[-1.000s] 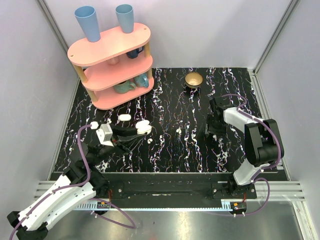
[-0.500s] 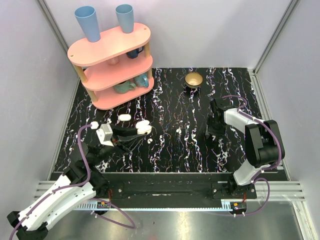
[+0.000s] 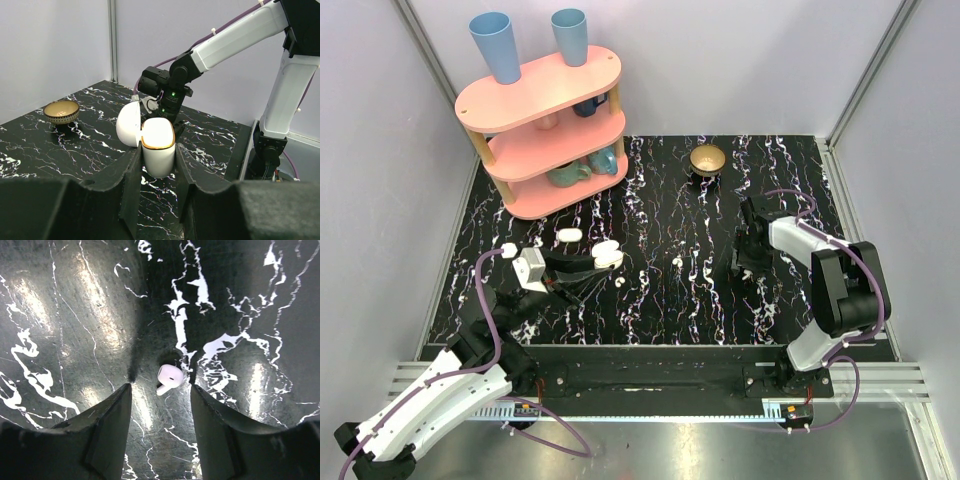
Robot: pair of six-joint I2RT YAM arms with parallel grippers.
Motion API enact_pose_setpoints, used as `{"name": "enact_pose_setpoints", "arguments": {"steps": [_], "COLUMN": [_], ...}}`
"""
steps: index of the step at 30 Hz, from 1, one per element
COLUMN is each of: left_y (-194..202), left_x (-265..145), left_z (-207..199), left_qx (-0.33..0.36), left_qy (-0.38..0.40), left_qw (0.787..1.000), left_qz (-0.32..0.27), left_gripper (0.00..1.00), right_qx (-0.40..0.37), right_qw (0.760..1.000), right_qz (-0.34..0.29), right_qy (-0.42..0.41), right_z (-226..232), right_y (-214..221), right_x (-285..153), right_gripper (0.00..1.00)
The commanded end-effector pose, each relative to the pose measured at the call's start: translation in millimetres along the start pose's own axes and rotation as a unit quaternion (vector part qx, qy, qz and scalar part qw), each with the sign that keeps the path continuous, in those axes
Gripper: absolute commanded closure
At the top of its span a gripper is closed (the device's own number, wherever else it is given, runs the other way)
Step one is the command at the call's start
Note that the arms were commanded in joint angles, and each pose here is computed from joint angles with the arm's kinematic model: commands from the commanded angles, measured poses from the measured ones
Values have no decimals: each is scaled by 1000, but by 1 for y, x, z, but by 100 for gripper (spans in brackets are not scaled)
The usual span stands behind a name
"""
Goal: Insert the wireless bluetooth earbuds into the charging case
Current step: Pick up the right earbud from the center of the board.
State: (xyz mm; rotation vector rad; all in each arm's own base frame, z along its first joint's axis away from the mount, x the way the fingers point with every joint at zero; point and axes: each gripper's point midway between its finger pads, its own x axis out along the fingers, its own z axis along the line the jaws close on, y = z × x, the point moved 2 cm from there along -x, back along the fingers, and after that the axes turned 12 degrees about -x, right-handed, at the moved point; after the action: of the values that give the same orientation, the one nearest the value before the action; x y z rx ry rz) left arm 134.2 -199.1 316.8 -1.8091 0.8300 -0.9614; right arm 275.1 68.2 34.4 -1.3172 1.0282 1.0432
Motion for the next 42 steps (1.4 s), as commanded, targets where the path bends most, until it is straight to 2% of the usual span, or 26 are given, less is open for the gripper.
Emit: {"name": "enact_pose_setpoints", "arguments": {"steps": [1, 10, 42], "left_y": [-25, -22, -21], "left_x": [2, 5, 3], "left_z": [-10, -11, -8], "left_qx": [10, 5, 6], "left_qy": [15, 21, 12], "left_qw": [999, 999, 999], "left_qz": [-36, -31, -32], "left_gripper": [100, 100, 100], "right_qx": [-3, -5, 87], "right_qw": [998, 998, 993], "right_qz": [-52, -50, -51], "right_qy": [32, 32, 57], "right_z": [-11, -11, -14], "right_y": [-23, -22, -14], "right_x": [-17, -7, 5], "right_gripper": [43, 46, 52]}}
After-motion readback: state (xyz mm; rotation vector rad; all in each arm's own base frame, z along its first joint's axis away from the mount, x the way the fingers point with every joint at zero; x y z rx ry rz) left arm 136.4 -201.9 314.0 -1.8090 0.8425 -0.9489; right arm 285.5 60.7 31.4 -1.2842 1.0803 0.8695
